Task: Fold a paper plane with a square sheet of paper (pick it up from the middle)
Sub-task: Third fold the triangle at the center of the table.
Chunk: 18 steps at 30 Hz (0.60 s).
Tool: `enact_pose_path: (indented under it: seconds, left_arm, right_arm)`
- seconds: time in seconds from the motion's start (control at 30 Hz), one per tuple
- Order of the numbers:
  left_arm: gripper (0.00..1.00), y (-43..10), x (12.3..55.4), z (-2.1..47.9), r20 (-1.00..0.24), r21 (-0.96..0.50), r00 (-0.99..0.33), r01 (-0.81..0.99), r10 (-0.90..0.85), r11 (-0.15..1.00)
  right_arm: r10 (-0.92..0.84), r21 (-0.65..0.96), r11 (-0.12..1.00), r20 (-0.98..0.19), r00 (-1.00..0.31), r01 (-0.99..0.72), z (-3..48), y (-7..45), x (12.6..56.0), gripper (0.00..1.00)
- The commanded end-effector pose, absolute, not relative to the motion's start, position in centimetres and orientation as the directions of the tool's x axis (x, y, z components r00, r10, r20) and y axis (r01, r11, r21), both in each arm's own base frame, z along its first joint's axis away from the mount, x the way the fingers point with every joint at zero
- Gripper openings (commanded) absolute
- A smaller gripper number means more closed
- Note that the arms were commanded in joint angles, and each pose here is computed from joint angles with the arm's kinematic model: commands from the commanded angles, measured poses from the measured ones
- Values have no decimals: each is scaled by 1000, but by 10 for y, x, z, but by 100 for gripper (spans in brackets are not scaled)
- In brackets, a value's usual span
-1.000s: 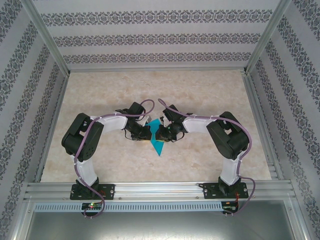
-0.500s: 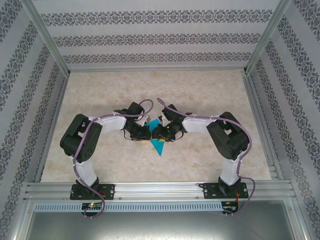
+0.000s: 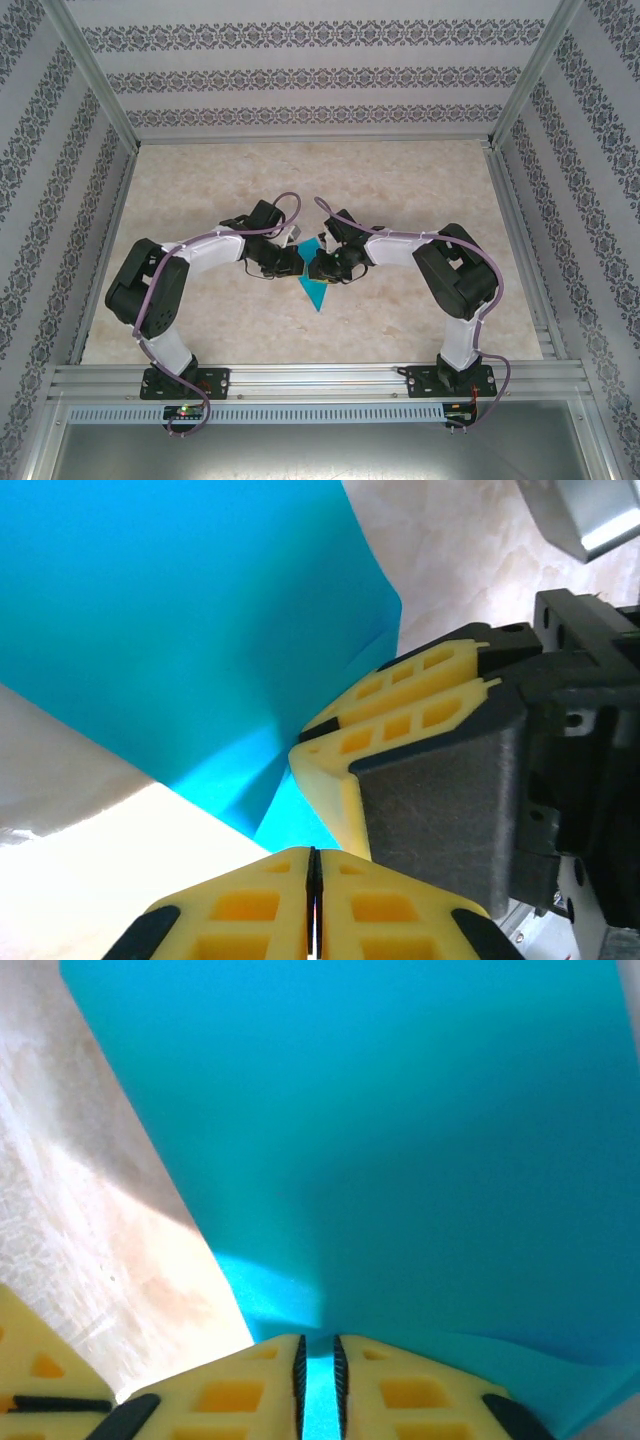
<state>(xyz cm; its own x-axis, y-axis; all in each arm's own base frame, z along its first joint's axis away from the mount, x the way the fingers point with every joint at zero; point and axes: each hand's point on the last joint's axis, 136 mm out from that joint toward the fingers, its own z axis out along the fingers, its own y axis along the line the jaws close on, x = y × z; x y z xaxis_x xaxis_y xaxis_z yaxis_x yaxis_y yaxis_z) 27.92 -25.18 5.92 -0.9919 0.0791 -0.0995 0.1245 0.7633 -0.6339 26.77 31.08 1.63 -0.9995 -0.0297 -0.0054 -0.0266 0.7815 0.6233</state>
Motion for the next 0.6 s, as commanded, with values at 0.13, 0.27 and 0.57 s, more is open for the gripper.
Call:
enact_pose_path:
  seconds: [0.13, 0.27, 0.57]
  left_arm:
    - [10, -266, 275, 57, -69, -698, -995, 100, 72, 709]
    - [9, -274, 271, 45, -42, -706, -995, 92, 89, 702]
    - [7, -270, 267, 26, -14, -687, -995, 81, 98, 722]
  right_arm:
    - [-13, 569, 822, 37, -999, 10, -9, 295, 255, 11]
    - [-12, 577, 816, 41, -999, 14, -9, 296, 254, 5]
    - [-10, 583, 812, 47, -999, 19, -9, 294, 253, 0]
